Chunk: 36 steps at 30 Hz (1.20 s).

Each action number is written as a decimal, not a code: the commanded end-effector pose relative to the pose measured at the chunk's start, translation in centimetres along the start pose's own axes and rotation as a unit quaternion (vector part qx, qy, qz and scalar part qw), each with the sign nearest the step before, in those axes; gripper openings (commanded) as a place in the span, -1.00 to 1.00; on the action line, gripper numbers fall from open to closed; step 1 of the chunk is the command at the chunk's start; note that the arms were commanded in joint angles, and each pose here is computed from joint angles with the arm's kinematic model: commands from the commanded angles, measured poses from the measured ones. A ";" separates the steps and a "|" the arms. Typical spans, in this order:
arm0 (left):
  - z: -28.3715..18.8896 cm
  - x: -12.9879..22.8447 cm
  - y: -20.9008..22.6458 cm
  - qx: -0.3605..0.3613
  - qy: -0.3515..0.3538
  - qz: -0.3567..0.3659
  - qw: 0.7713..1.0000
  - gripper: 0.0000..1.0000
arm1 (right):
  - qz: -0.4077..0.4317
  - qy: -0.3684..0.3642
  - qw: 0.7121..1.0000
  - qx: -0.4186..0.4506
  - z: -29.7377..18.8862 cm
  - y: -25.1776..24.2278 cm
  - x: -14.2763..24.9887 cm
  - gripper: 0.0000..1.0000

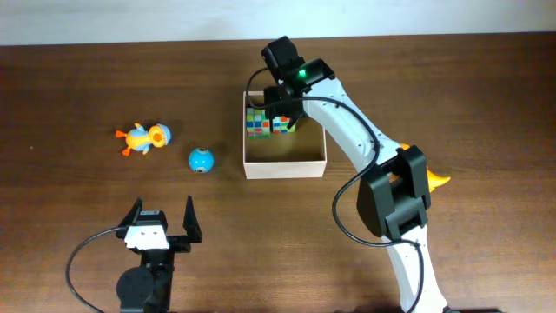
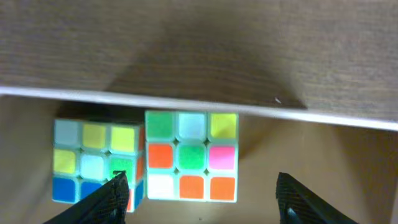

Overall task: Pack container
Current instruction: 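Carry the cube into the box beside the first cube and release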

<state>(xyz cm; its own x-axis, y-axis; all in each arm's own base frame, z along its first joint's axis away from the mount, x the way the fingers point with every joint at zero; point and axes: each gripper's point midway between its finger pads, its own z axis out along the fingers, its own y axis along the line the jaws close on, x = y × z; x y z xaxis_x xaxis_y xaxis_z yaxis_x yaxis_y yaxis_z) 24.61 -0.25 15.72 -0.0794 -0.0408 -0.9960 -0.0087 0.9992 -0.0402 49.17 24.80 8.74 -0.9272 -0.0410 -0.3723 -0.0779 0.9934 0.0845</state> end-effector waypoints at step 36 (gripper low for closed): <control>0.0 0.0 -0.3 0.008 -0.001 0.010 1.000 0.99 | -0.056 0.022 0.995 0.084 4.3 -5.4 0.8 -0.42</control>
<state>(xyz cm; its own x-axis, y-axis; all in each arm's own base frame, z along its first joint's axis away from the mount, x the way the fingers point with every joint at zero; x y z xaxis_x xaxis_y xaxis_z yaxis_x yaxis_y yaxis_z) 24.61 -0.25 15.72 -0.0794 -0.0408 -0.9960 -0.0087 0.9992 -0.0402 50.76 19.82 6.12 -0.9200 -0.1390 -0.3664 -0.1067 0.9885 -0.1071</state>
